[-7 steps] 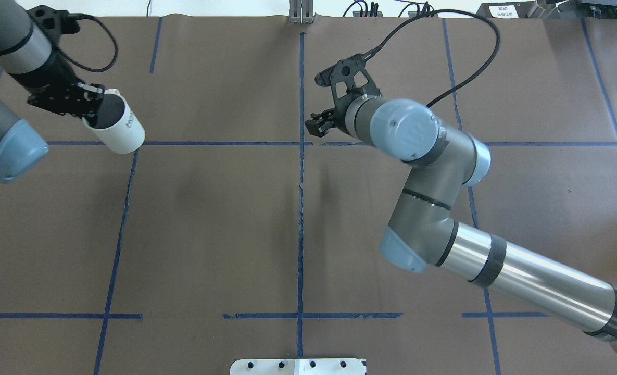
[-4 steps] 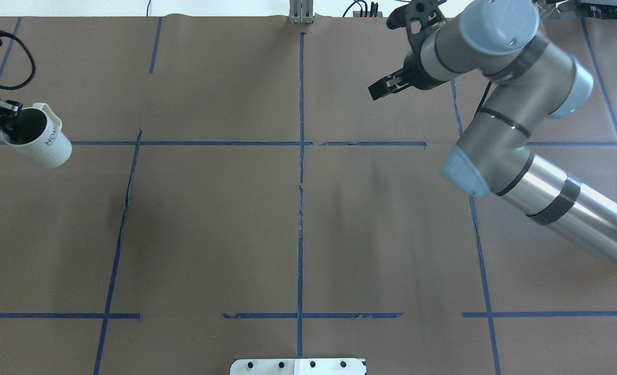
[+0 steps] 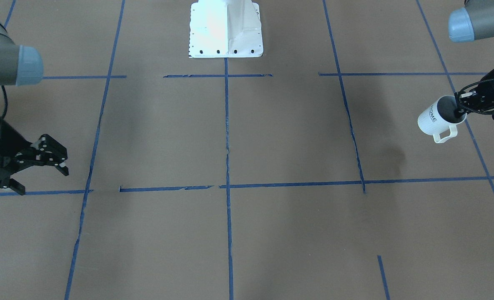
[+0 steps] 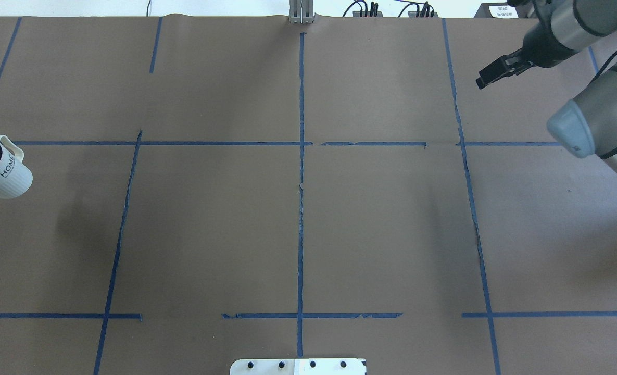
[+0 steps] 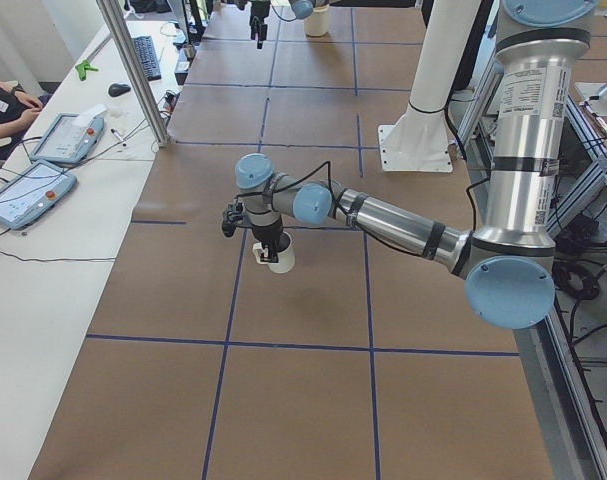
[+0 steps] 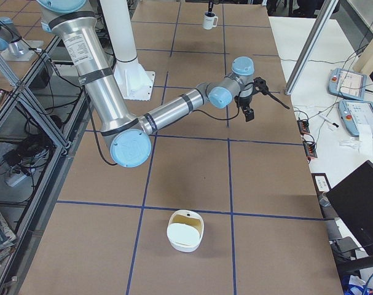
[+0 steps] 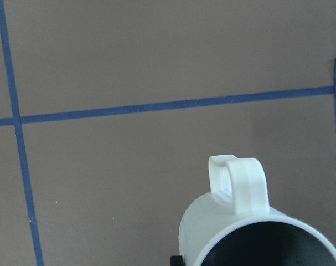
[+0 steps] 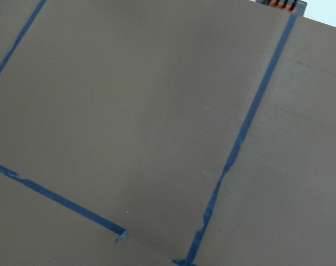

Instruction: Left arm hands cup to right arm to dump lemon

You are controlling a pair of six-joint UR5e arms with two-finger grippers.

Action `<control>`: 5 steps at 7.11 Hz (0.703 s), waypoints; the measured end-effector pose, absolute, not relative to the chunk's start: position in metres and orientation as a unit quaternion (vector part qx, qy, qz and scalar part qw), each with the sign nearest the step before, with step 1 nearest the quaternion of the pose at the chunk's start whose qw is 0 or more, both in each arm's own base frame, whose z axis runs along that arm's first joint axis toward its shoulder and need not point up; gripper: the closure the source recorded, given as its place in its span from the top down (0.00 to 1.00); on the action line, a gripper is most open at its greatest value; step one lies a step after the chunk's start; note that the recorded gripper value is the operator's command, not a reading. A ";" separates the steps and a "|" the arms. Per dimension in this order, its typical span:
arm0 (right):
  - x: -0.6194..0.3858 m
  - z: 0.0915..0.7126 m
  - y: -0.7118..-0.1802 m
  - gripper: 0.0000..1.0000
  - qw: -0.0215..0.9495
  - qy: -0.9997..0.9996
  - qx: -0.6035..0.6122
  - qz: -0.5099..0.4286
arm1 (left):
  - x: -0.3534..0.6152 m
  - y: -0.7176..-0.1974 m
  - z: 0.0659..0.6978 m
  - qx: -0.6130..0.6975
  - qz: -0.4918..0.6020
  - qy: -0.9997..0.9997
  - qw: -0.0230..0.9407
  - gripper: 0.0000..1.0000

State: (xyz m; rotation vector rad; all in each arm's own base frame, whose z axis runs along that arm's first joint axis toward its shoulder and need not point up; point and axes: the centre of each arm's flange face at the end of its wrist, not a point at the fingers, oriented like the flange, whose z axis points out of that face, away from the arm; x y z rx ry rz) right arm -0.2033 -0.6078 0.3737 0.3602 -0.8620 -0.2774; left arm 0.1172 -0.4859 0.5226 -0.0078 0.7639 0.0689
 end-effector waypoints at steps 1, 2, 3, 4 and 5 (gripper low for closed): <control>-0.172 0.384 -0.611 1.00 0.888 -0.417 0.144 -0.130 | 0.115 -0.479 0.536 0.007 0.014 0.381 0.924 0.00; -0.144 0.390 -0.614 1.00 0.890 -0.409 0.137 -0.145 | 0.116 -0.476 0.547 0.017 0.000 0.388 0.921 0.00; -0.113 0.398 -0.616 1.00 0.892 -0.397 0.139 -0.166 | 0.121 -0.474 0.554 0.021 -0.009 0.393 0.919 0.00; -0.088 0.412 -0.614 1.00 0.894 -0.386 0.136 -0.181 | 0.133 -0.472 0.557 0.018 -0.010 0.396 0.918 0.00; -0.068 0.434 -0.604 1.00 0.898 -0.378 0.126 -0.188 | 0.145 -0.469 0.558 0.011 -0.007 0.397 0.918 0.00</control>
